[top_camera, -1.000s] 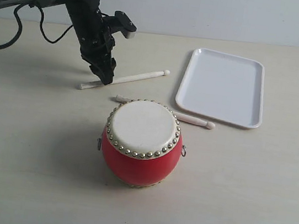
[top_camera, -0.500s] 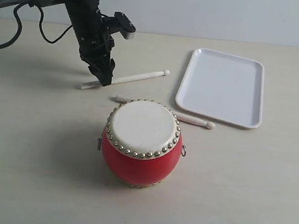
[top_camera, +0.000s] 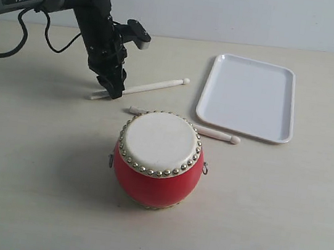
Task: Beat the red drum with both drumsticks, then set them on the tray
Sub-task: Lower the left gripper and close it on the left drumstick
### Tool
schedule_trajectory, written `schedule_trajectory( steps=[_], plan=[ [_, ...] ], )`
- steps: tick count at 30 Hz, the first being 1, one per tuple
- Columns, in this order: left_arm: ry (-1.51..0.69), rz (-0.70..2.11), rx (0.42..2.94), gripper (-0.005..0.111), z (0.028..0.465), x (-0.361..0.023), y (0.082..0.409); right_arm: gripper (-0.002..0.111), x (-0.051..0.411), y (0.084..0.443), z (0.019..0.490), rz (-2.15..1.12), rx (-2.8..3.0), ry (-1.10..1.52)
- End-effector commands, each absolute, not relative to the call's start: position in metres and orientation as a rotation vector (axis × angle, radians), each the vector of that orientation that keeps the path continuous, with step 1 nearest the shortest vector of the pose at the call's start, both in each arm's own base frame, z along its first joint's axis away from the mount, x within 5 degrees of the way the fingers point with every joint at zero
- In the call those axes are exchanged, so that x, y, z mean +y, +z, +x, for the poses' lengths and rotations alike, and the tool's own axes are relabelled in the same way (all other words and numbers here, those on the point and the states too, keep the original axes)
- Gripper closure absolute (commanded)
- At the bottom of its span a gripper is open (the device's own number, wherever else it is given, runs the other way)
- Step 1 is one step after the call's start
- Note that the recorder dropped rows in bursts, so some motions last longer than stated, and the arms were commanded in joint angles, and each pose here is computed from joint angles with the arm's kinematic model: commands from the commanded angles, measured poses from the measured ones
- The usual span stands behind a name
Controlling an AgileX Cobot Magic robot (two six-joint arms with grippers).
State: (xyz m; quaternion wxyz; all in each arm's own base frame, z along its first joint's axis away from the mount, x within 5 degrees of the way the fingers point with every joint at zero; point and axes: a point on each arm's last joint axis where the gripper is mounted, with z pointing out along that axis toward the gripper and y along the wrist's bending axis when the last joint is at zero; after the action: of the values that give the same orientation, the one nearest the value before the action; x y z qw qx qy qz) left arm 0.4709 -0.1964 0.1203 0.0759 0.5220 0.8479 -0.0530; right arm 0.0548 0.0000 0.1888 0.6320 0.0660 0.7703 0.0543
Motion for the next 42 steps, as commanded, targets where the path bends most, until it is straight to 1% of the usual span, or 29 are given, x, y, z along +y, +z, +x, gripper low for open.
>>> schedule_trajectory(
  steps=[1,5,8,10,12,15,17,18,22,24,25,27,29,33,34,39,42],
  plan=[
    [-0.155,1.563,2.535,0.067,0.472,-0.195,0.123,0.003,0.0,0.187,0.055,0.155,1.763,0.119],
    [-0.158,1.567,2.541,0.067,0.472,-0.195,0.121,0.003,0.0,0.187,0.055,0.155,1.763,0.119],
    [-0.159,1.571,2.543,0.059,0.472,-0.195,0.119,0.003,0.0,0.187,0.055,0.155,1.763,0.119],
    [-0.158,1.583,2.536,0.059,0.472,-0.195,0.119,0.003,0.0,0.187,0.055,0.155,1.763,0.119],
    [-0.156,1.593,2.526,0.062,0.472,-0.195,0.12,0.003,0.0,0.187,0.055,0.155,1.763,0.119],
    [-0.156,1.595,2.525,0.073,0.472,-0.195,0.12,0.003,0.0,0.187,0.055,0.155,1.763,0.119],
    [-0.157,1.596,2.527,0.076,0.472,-0.195,0.119,0.003,0.0,0.187,0.055,0.155,1.763,0.119],
    [-0.157,1.597,2.528,0.074,0.472,-0.195,0.118,0.003,0.0,0.187,0.055,0.155,1.763,0.119],
    [-0.159,1.598,2.532,0.061,0.472,-0.195,0.116,0.003,0.0,0.187,0.055,0.155,1.763,0.119],
    [-0.159,1.598,2.532,0.061,0.472,-0.195,0.116,0.003,0.0,0.187,0.055,0.155,1.763,0.119],
    [-0.159,1.598,2.532,0.063,0.472,-0.195,0.116,0.003,0.0,0.187,0.055,0.155,1.763,0.119],
    [-0.159,1.598,2.532,0.071,0.472,-0.195,0.116,0.003,0.0,0.187,0.055,0.155,1.763,0.119],
    [-0.158,1.597,2.531,0.083,0.472,-0.195,0.116,0.003,0.0,0.187,0.055,0.155,1.763,0.119],
    [-0.157,1.604,2.524,0.1,0.472,-0.195,0.116,0.003,0.0,0.187,0.055,0.155,1.763,0.119],
    [-0.156,1.608,2.521,0.106,0.472,-0.195,0.116,0.003,0.0,0.187,0.055,0.155,1.763,0.119],
    [-0.151,1.622,2.502,0.107,0.473,-0.195,0.117,0.003,0.0,0.187,0.055,0.155,1.763,0.119],
    [-0.147,1.607,2.494,0.107,0.472,-0.195,0.127,0.003,0.0,0.187,0.055,0.155,1.763,0.119]
  ],
)
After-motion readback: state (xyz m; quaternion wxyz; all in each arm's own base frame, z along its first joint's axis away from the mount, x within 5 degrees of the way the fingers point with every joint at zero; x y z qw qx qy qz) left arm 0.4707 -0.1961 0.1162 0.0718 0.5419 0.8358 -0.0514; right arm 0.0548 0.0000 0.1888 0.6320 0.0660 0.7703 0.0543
